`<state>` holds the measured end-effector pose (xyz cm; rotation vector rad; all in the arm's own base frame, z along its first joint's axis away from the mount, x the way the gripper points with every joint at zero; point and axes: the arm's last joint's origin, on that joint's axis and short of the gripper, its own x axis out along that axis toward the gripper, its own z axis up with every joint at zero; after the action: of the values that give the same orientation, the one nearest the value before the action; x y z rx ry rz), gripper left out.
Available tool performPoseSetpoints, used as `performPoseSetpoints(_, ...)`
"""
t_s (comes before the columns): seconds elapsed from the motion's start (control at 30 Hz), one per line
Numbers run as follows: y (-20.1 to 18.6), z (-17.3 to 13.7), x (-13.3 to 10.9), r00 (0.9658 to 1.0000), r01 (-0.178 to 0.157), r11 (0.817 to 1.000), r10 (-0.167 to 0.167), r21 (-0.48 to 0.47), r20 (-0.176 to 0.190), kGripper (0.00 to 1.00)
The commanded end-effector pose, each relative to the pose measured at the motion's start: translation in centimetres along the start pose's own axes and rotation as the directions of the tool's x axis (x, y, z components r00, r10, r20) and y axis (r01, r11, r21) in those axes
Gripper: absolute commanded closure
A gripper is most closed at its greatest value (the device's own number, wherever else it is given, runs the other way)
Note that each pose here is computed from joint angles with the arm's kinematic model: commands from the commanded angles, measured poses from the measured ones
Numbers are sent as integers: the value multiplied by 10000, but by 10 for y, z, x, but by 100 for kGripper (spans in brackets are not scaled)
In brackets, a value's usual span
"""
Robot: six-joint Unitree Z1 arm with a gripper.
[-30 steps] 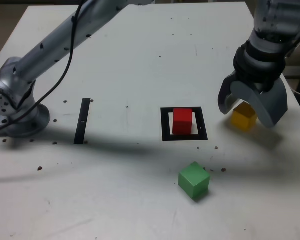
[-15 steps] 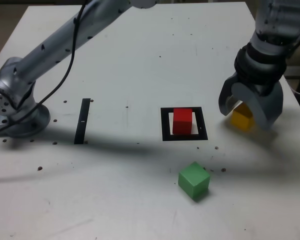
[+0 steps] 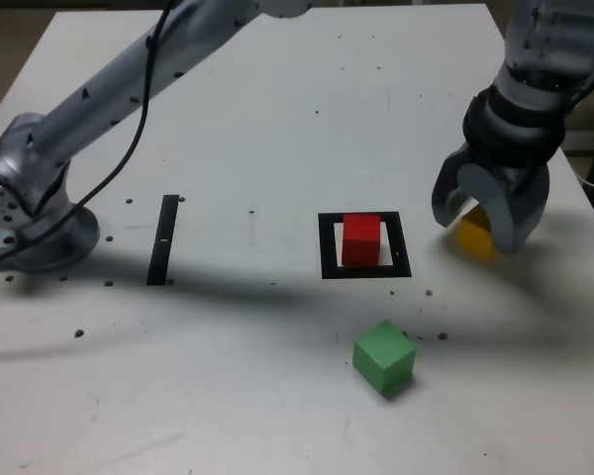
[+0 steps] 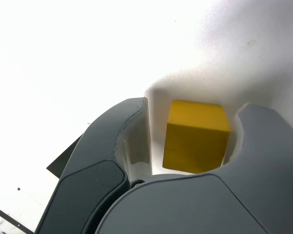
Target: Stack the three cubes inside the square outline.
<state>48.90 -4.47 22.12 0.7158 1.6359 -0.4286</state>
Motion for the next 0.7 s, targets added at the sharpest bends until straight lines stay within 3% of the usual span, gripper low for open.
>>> performPoseSetpoints(0.0, 1, 1, 3, 10000, 17, 10000, -17, -2, -69, 63)
performPoseSetpoints(0.43, 1, 1, 4, 10000, 28, 10000, -28, 4, -94, 63)
performPoseSetpoints(0.67, 0, -6, -8, 9998, -166, 9998, 164, -130, -150, 63)
